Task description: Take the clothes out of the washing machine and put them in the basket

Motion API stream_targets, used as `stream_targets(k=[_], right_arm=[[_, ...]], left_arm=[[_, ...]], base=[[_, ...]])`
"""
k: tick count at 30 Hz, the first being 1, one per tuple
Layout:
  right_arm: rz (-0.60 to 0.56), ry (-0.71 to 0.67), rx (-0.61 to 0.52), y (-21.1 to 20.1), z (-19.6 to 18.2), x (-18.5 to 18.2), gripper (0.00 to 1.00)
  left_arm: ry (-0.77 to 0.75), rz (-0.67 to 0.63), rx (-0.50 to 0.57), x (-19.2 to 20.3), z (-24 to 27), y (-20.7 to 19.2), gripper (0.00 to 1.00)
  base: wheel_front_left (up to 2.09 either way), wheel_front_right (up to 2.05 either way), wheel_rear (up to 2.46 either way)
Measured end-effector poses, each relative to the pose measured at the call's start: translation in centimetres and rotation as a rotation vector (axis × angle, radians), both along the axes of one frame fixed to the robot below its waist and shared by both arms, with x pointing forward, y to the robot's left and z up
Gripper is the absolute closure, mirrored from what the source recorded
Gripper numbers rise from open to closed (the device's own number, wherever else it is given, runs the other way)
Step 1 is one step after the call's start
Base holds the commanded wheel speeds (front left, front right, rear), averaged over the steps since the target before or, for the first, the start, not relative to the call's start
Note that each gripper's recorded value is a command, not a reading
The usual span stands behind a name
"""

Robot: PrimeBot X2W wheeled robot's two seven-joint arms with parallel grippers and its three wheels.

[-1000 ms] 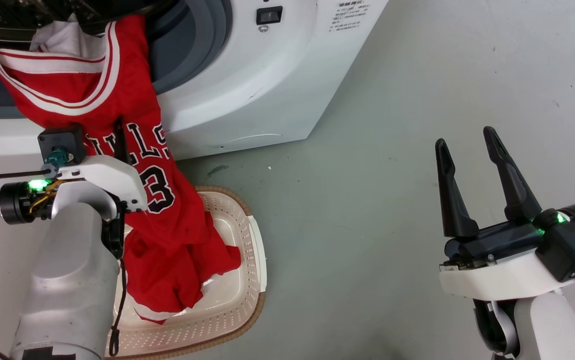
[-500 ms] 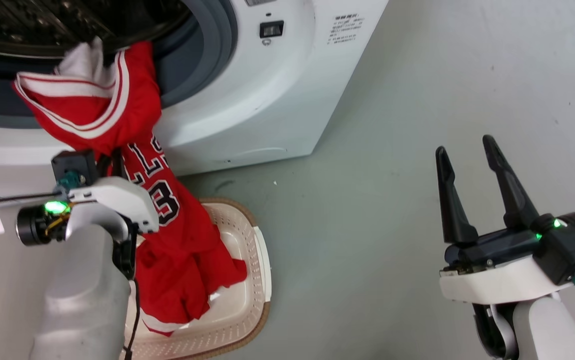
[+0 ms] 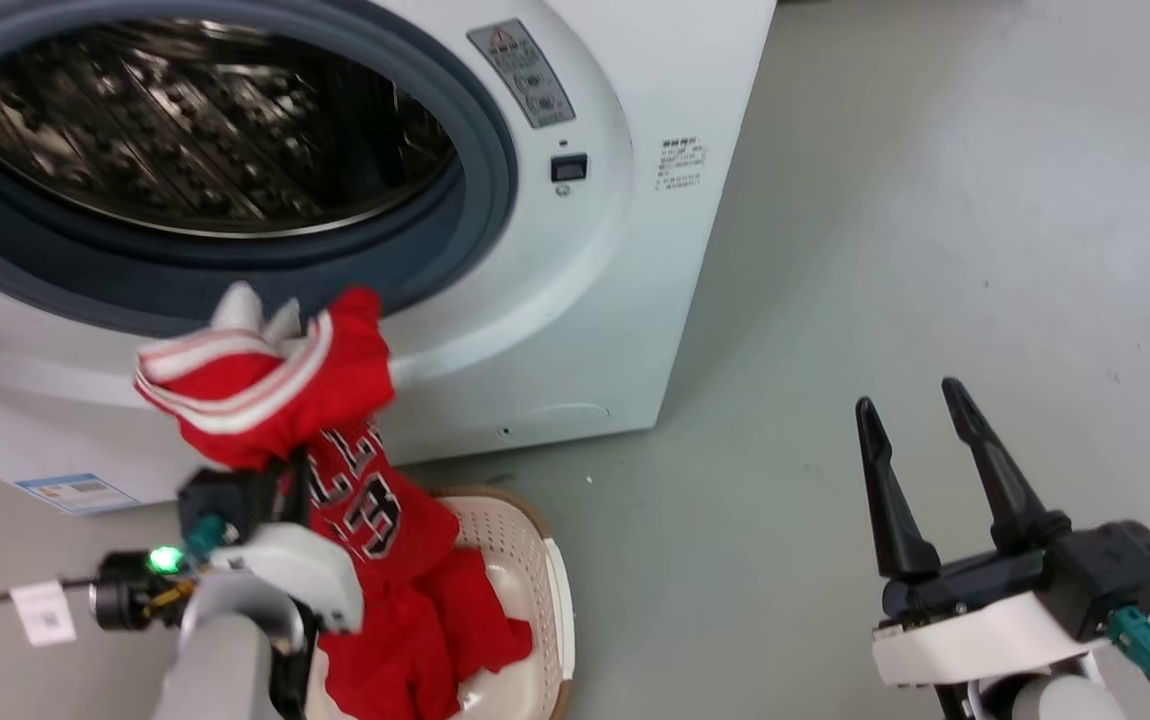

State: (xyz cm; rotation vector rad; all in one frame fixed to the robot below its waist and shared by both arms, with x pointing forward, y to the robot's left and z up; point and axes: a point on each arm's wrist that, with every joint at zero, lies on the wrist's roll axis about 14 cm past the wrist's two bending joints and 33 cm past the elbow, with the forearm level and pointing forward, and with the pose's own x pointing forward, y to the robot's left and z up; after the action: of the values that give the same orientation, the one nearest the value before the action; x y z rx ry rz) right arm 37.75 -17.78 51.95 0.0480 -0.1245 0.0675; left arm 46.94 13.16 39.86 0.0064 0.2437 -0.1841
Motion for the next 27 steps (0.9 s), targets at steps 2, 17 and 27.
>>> stream_targets(k=[2,17,27], right_arm=[[0.005,-0.006,-0.001,0.2,0.2,-0.6,0.00],[0.038,-0.016,0.004,1.3,0.5,-0.5,0.00],[0.031,0.006,-0.005,0.8,-0.8,3.1,0.00]], left_arm=[[-0.005,-0.030,0.005,-1.6,0.3,-0.6,1.00],[0.119,-0.127,0.011,-7.3,-3.4,-2.2,1.00],[0.366,-0.184,0.050,-7.7,-11.2,-2.8,1.00]], base=[[0.00,0.00,0.00],[0.00,0.00,0.00],[0.00,0.00,0.00]])
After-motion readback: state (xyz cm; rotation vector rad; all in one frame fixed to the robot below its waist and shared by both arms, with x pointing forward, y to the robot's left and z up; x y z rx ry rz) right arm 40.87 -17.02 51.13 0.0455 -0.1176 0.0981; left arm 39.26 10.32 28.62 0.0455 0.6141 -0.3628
